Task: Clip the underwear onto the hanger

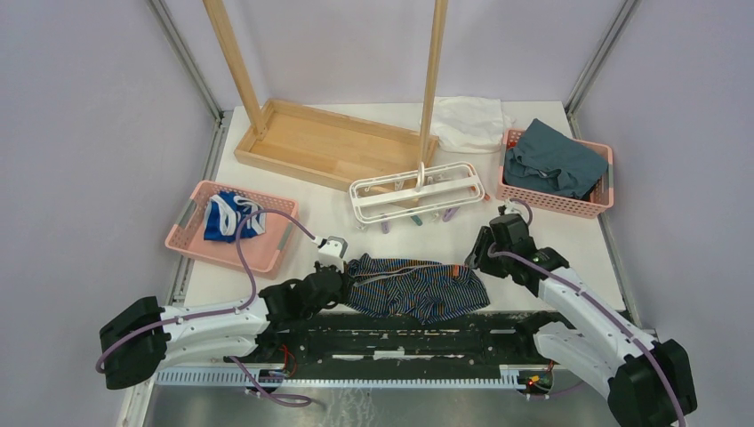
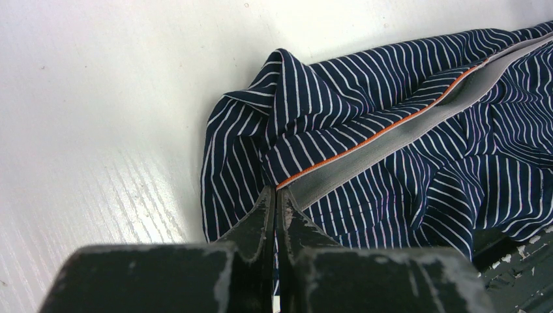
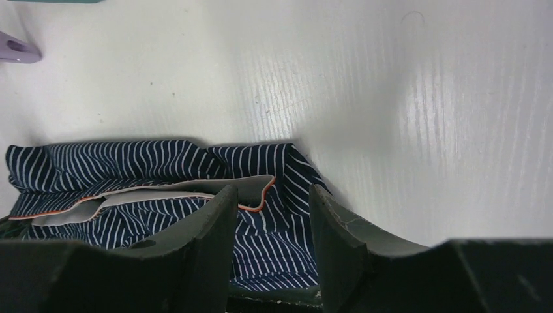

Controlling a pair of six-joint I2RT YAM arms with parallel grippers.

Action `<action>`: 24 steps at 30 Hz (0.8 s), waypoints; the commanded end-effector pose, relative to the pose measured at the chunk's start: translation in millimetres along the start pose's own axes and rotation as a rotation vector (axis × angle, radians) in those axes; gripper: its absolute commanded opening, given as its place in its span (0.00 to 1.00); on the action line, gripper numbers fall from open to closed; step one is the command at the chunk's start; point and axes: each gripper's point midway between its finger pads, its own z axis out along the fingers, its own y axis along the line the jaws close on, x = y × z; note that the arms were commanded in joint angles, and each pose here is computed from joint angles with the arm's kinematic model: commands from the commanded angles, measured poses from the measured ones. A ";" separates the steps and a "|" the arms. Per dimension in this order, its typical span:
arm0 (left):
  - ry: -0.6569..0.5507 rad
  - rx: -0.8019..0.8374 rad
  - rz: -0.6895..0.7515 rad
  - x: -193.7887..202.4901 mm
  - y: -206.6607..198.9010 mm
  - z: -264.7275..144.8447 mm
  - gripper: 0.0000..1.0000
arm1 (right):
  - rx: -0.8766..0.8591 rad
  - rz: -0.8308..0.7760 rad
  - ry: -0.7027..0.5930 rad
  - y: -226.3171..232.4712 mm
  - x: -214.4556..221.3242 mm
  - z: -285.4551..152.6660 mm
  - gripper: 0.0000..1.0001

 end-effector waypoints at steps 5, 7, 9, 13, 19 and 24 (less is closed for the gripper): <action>-0.023 0.015 -0.050 -5.7 -6.1 -0.4 0.03 | -0.026 -0.032 0.006 11.3 -9.8 -5.5 0.50; -0.023 0.015 -0.052 -5.7 -6.0 -0.4 0.03 | -0.038 -0.041 0.015 12.4 -7.4 -7.5 0.48; -0.021 0.014 -0.049 -5.3 -5.7 -0.3 0.03 | -0.043 -0.051 0.038 12.4 -3.1 -9.4 0.45; -0.023 0.012 -0.049 -5.4 -5.3 -0.4 0.03 | -0.017 -0.079 0.089 7.2 4.8 -11.8 0.42; -0.025 0.015 -0.051 -6.8 -6.3 -0.5 0.03 | -0.029 -0.084 0.124 7.8 11.4 -16.4 0.41; -0.024 0.013 -0.051 -6.4 -5.8 -0.7 0.03 | -0.040 -0.093 0.174 7.5 21.9 -13.7 0.39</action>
